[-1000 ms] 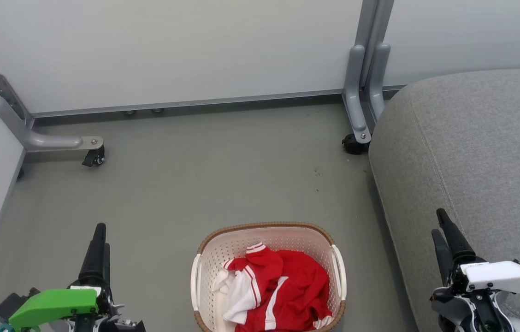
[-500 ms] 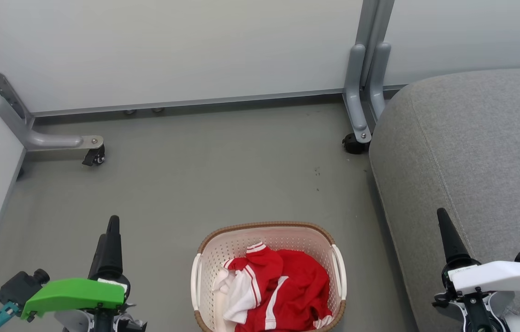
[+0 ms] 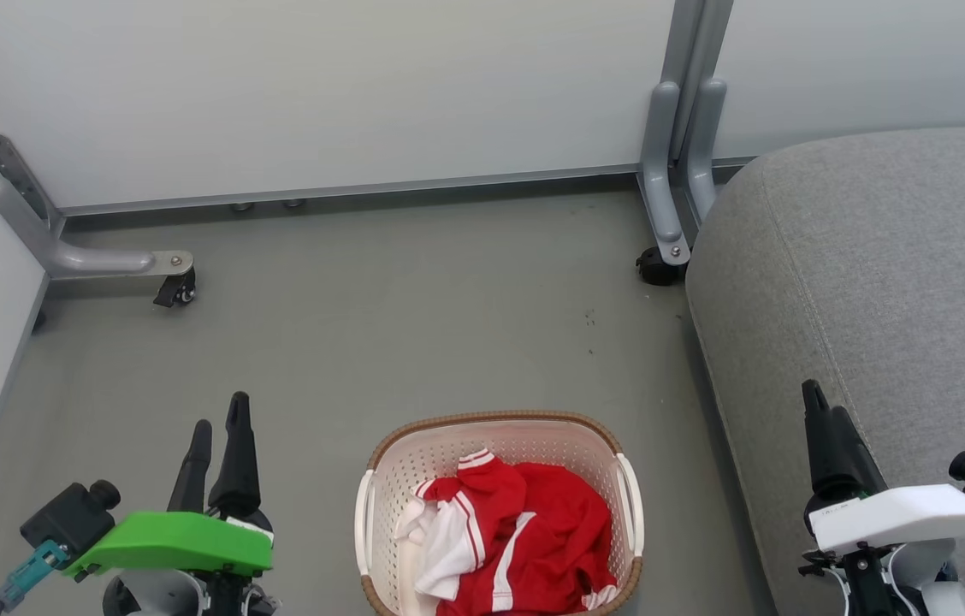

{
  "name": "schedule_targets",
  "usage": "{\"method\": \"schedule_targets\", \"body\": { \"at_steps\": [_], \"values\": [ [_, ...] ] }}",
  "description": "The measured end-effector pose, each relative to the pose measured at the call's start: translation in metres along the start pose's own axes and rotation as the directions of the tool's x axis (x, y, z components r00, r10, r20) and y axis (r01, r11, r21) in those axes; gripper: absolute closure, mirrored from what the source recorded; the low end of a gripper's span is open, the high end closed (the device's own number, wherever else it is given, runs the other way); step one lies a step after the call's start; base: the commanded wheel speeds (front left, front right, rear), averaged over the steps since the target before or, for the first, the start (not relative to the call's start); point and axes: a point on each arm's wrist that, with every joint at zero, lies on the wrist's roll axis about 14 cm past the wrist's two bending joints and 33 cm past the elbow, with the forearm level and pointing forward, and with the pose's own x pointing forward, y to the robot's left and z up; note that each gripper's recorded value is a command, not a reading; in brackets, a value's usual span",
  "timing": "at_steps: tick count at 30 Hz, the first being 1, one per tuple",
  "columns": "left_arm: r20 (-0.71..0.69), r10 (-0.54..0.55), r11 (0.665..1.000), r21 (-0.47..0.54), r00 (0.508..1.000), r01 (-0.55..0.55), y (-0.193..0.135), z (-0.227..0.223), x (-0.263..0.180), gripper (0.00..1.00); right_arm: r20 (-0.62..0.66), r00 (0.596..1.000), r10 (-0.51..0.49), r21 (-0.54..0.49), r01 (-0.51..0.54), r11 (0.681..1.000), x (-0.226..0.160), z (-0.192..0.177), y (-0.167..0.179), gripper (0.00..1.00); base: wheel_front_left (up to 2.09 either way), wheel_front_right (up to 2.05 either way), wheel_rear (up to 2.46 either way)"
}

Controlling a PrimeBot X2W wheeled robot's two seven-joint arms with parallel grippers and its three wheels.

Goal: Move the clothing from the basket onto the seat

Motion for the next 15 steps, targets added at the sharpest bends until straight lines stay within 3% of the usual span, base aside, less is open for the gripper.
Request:
{"method": "schedule_targets", "body": {
  "at_steps": [15],
  "values": [
    [0.001, -0.046, 0.981, 0.189, 0.999, 0.045, -0.012, -0.006, -0.003, 0.0, -0.014, 0.999, 0.037, -0.177, -0.039, 0.983, -0.004, -0.009, 0.009, 0.0, 0.0, 0.0, 0.0]
  ]
}}
